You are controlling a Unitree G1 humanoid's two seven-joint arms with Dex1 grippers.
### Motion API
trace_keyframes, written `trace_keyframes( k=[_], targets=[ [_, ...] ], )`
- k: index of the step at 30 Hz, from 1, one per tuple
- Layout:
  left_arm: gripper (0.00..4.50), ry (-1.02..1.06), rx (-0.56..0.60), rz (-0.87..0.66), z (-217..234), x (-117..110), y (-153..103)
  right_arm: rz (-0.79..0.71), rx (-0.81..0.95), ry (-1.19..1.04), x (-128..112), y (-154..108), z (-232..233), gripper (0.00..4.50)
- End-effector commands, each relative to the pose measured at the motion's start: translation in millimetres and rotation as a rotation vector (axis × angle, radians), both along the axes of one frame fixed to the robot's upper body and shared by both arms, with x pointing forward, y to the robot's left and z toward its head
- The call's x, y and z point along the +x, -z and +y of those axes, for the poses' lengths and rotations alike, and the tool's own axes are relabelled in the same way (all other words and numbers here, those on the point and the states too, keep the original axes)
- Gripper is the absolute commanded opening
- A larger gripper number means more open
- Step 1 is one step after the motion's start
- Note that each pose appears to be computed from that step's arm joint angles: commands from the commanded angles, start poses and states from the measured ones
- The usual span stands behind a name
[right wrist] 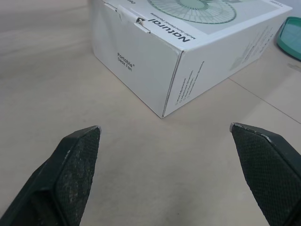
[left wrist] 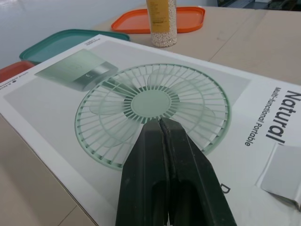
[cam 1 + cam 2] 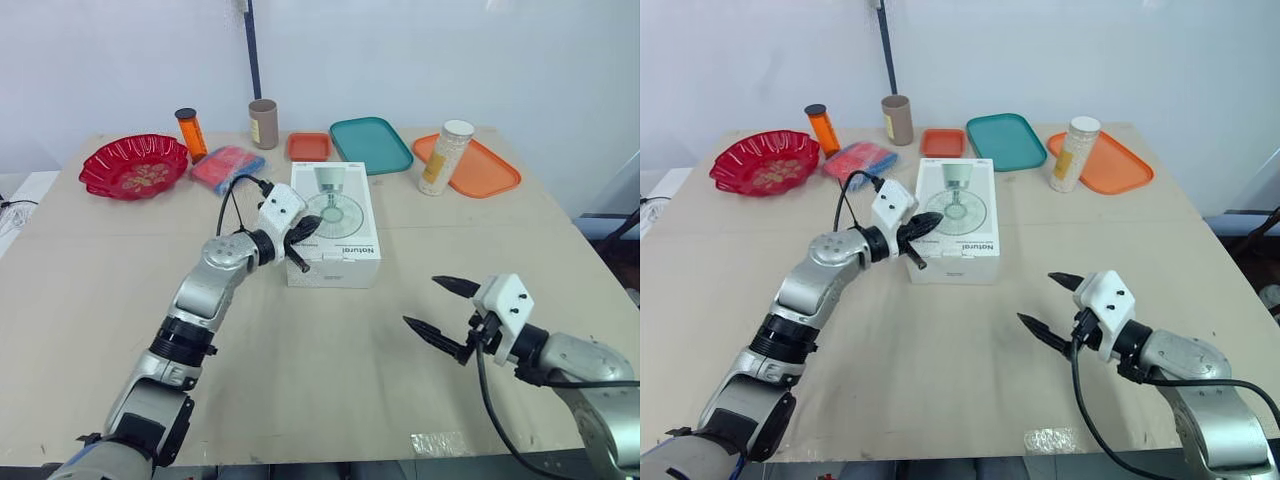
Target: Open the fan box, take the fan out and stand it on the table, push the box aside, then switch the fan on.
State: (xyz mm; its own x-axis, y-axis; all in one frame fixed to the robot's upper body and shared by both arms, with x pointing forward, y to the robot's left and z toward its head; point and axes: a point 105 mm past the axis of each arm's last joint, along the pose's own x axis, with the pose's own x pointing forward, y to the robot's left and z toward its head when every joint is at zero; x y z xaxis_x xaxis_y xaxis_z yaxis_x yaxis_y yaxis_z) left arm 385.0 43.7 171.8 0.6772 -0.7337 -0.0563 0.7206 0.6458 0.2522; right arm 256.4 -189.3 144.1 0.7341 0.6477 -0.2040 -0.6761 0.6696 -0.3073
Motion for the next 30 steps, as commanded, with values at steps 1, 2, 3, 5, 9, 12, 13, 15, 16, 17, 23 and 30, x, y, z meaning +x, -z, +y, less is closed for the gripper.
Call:
trace_keyframes(
  k=[1, 2, 3, 5, 9, 12, 13, 15, 16, 17, 23, 30],
  targets=[
    [0.07, -0.002, 0.011, -0.02, -2, 2, -2, -0.082, -0.012, -0.033, 0, -24, 11, 4.5],
    [0.07, -0.004, 0.012, -0.017, -2, 2, -1, -0.088, -0.011, -0.035, 0, -27, 12, 4.5],
    [0.07, -0.005, 0.013, -0.013, -2, 2, 1, -0.099, -0.009, -0.038, 1, -32, 15, 4.5],
    [0.07, -0.007, 0.014, -0.007, -2, 2, 3, -0.122, -0.006, -0.049, 4, -42, 22, 4.5],
    [0.07, -0.01, 0.001, 0.016, -2, 1, 4, -0.154, -0.03, -0.081, 11, -51, 42, 4.5],
    [0.07, -0.003, -0.016, 0.037, -2, 1, 1, -0.163, -0.047, -0.109, 15, -53, 54, 4.5],
    [0.07, 0.001, -0.02, 0.042, -2, 1, 0, -0.166, -0.05, -0.12, 17, -54, 58, 4.5],
    [0.07, 0.002, -0.011, 0.042, 0, 2, -1, -0.177, -0.055, -0.133, 21, -55, 65, 4.5],
    [0.07, 0.002, -0.004, 0.039, 1, 2, -1, -0.178, -0.057, -0.134, 23, -55, 66, 4.5],
    [0.07, 0.0, 0.0, 0.041, 2, 2, 0, -0.181, -0.063, -0.133, 25, -55, 67, 4.5],
    [0.07, -0.006, 0.014, 0.048, 6, 4, 4, -0.231, -0.119, -0.118, 47, -56, 84, 4.5],
    [0.07, -0.008, 0.009, 0.046, 3, 4, 3, -0.241, -0.175, -0.099, 65, -49, 90, 4.5]
  ],
)
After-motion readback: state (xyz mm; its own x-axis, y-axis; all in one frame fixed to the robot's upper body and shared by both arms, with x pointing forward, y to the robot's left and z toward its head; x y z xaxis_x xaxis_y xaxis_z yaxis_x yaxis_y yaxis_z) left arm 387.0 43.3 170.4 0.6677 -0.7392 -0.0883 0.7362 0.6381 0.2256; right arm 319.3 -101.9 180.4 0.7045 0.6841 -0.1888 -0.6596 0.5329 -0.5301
